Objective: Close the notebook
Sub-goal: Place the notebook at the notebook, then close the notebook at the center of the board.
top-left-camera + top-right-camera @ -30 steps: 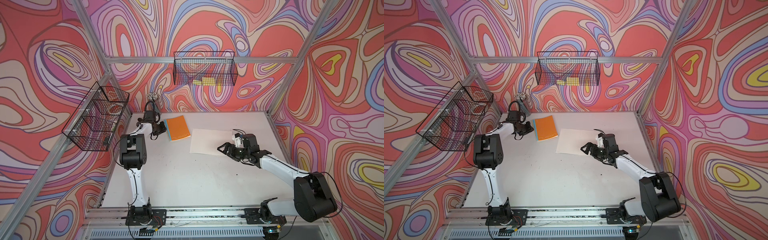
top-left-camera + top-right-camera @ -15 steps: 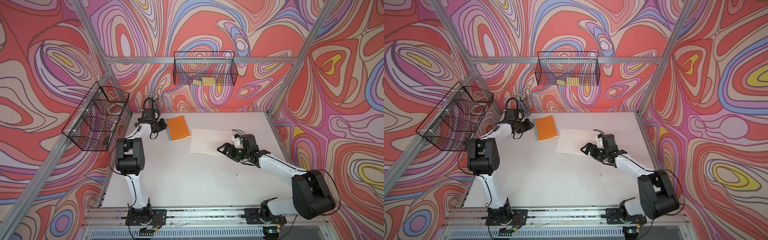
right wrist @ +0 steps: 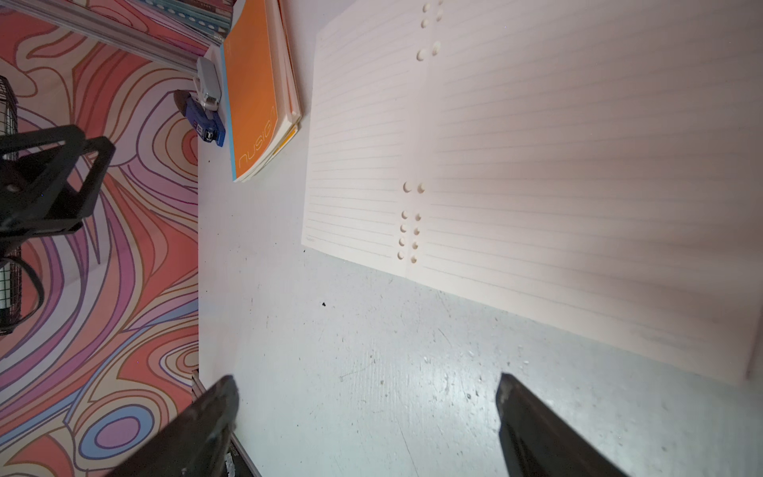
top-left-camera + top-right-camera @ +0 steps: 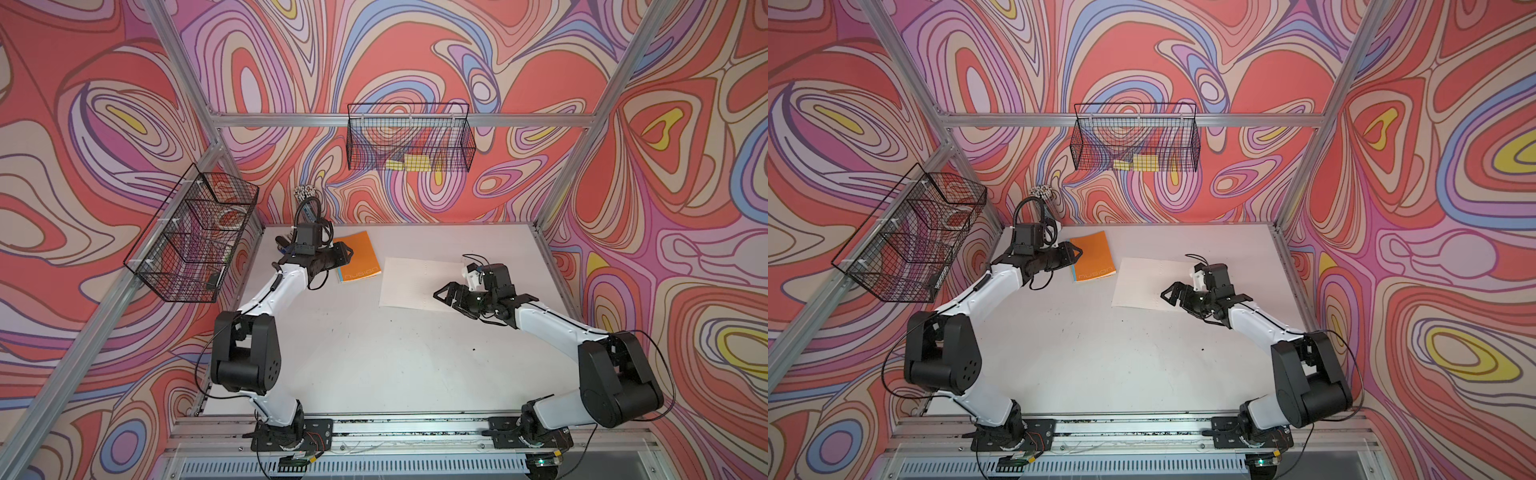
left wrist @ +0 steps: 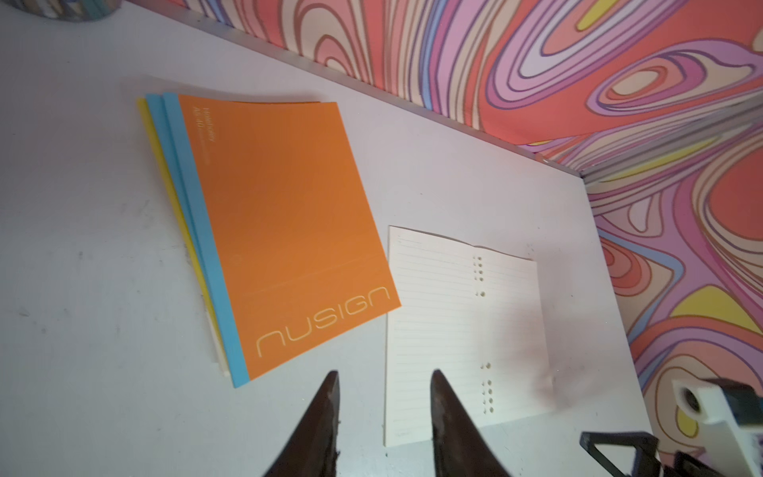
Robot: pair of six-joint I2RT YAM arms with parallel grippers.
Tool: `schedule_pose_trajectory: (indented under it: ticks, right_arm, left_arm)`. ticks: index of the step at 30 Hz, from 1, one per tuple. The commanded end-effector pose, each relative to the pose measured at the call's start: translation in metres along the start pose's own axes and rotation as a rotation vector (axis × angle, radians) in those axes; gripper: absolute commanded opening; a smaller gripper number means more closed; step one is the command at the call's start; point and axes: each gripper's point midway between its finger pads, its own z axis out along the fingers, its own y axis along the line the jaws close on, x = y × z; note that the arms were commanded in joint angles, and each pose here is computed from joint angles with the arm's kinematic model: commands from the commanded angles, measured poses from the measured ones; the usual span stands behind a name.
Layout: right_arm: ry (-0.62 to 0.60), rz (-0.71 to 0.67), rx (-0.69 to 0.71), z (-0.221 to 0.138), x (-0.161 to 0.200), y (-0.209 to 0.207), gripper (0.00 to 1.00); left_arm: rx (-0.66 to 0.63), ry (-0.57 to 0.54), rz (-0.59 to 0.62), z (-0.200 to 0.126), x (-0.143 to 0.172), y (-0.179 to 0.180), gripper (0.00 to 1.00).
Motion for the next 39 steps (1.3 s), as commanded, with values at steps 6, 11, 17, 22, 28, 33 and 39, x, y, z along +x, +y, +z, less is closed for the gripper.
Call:
schedule_pose_trajectory:
  ticks: [6, 11, 17, 22, 28, 33, 39]
  right_arm:
    - [-0.016, -0.015, 0.007, -0.001, -0.026, -0.008, 0.98]
    - [-0.02, -0.003, -0.007, 0.007, -0.034, -0.01, 0.98]
    - [-0.004, 0.007, 0.0, 0.017, -0.033, -0.02, 0.98]
    - [-0.028, 0.009, 0.021, 0.017, -0.036, -0.029, 0.98]
    - [-0.058, 0.005, 0.044, 0.018, -0.041, -0.036, 0.98]
    - [-0.076, 0.007, 0.044, 0.021, -0.047, -0.041, 0.98]
    - [-0.086, 0.024, 0.045, 0.025, -0.048, -0.049, 0.98]
  left_arm:
    - [0.089, 0.037, -0.023, -0.03, 0.066, -0.03, 0.49]
    - [0.155, 0.092, -0.066, -0.034, 0.116, -0.048, 0.52]
    - [0.196, 0.156, -0.096, -0.03, 0.174, -0.069, 0.56]
    - [0.25, 0.104, -0.247, -0.024, 0.196, -0.067, 0.55]
    - [0.285, 0.049, -0.388, -0.007, 0.195, -0.075, 0.51]
    - [0.335, -0.006, -0.558, 0.014, 0.192, -0.078, 0.45]
    - [0.321, -0.041, -0.642, 0.03, 0.197, -0.081, 0.43]
